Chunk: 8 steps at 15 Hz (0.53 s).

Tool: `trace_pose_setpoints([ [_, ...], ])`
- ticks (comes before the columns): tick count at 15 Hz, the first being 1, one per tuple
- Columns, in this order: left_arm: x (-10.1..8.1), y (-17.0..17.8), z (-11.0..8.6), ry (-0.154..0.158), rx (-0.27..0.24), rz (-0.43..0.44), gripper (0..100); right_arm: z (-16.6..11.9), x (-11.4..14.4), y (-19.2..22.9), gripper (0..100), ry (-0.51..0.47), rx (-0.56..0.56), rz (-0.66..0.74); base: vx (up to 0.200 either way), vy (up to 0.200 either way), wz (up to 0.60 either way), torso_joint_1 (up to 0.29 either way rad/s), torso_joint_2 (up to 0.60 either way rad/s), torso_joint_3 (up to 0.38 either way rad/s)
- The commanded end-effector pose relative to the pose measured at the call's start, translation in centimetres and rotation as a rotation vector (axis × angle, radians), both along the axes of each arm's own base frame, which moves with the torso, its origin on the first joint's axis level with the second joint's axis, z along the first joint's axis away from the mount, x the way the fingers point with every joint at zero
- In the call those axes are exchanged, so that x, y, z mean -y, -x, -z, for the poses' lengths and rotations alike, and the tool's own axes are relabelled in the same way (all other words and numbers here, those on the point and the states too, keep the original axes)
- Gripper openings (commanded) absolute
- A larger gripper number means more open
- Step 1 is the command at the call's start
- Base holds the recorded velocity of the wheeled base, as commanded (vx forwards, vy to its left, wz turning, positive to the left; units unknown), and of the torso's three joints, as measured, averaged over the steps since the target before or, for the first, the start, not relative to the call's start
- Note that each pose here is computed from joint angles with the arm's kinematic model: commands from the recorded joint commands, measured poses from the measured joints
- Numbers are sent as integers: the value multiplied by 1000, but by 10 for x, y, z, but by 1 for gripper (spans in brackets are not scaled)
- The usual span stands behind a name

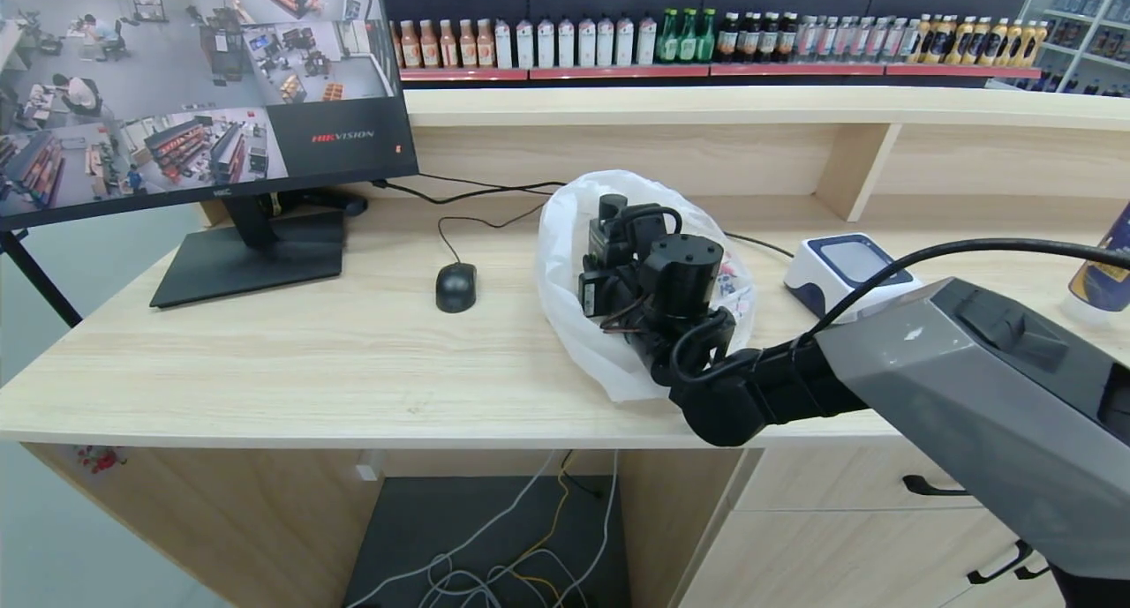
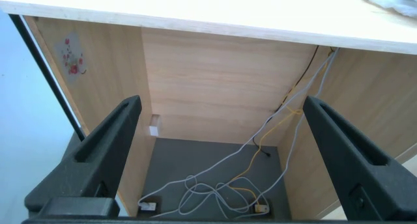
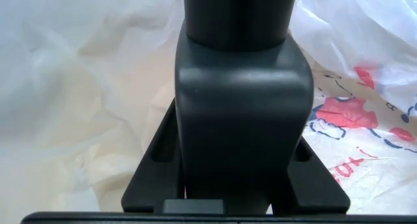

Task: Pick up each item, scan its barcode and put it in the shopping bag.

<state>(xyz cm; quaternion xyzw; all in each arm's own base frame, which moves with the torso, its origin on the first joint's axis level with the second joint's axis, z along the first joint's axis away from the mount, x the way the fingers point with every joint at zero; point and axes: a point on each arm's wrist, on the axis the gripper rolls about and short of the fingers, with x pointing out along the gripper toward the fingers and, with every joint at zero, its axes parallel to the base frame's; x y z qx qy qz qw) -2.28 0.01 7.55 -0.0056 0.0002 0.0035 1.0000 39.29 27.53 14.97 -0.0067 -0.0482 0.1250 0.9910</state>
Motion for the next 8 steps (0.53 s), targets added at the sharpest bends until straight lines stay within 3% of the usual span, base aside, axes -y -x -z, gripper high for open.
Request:
trace_pose_setpoints([
  [1, 0, 0, 0, 1, 2, -1, 100, 7, -1, -2, 0, 6, -15, 0, 0, 0, 0, 0, 0, 0],
  [8, 0, 0, 0, -1, 0, -1, 100, 12, -1, -1, 0, 6, -29, -3, 0, 0, 0, 0, 0, 0],
])
